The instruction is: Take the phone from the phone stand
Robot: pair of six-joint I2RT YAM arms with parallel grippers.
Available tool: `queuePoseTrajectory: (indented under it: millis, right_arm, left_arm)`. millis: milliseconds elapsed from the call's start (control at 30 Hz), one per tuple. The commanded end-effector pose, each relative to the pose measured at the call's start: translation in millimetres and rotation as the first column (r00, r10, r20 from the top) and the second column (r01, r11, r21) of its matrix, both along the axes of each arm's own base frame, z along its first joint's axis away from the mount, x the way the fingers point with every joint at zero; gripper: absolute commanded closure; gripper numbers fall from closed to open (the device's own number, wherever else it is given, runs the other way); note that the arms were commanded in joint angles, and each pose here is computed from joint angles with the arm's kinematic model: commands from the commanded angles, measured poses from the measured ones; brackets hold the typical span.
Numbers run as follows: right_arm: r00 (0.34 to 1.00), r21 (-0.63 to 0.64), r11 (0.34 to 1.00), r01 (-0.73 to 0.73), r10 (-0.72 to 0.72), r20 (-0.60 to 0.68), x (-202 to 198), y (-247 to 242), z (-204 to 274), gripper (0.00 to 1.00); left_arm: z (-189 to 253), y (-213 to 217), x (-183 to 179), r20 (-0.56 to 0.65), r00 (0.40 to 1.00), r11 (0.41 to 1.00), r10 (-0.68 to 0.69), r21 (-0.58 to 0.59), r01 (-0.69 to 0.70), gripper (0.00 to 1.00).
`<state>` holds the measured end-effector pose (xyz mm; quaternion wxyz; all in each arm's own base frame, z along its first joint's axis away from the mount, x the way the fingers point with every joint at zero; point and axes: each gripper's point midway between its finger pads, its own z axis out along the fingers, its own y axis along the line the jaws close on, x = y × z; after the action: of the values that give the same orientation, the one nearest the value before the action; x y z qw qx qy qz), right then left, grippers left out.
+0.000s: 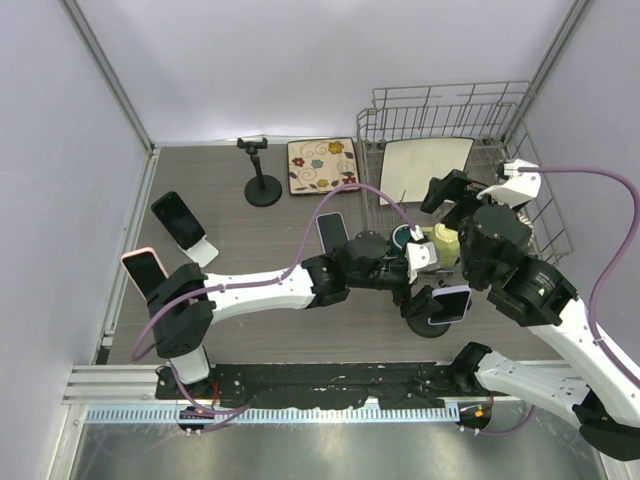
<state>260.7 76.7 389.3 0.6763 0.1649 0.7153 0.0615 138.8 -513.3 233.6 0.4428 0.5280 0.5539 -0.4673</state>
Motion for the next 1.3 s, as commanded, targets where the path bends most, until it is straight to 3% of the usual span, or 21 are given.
queuePoseTrajectory:
  millis: [0,333,567,633,800,1000,1167,1267]
  right_arm:
    - [0.997,0.029,0.999,0.043,-0.045,0.058,-1.6,-10.3,12.1,0.03]
    - [0.998,0.013,0.999,0.033,-0.033,0.046,1.1,-6.3,3.9,0.03]
    - [0.999,0.016,1.0,0.013,-0.014,0.046,0.7,-3.1,3.8,0.04]
    - [0.999,0.02,1.0,0.013,-0.014,0.048,0.1,-3.8,3.6,0.05]
    - [0.999,0.018,1.0,0.01,-0.011,0.046,0.4,-3.0,3.2,0.05]
    - [0.999,0.009,1.0,-0.004,0.003,0.035,5.2,4.3,2.5,0.06]
    - [0.999,0.006,0.999,-0.032,0.032,0.021,12.8,16.7,-1.1,0.06]
    - [0.998,0.001,0.998,-0.055,0.055,0.015,17.5,25.6,-3.0,0.05]
  left_arm:
    - [28.8,-18.1,-2.2,0.03,0.999,0.995,-0.017,-0.099,0.02,0.22]
    - [17.8,-31.6,-21.2,-0.006,0.999,0.995,-0.052,-0.085,0.051,0.5]
    - [35.8,-22.3,-22.5,-0.025,0.999,0.994,-0.031,-0.106,0.029,0.93]
    - [34.3,-15.8,-24.3,-0.034,0.999,0.995,-0.026,-0.101,0.023,1.0]
    - [46.0,16.2,-29.4,-0.04,0.999,0.994,0.011,-0.112,-0.015,1.0]
    - [43.9,63.9,-16.5,-0.047,0.984,0.98,0.174,-0.087,-0.177,1.0]
    - [53.1,116.8,7.6,-0.036,0.935,0.931,0.354,-0.081,-0.355,1.0]
    - [56.2,156.2,28.2,-0.026,0.876,0.872,0.481,-0.081,-0.482,1.0]
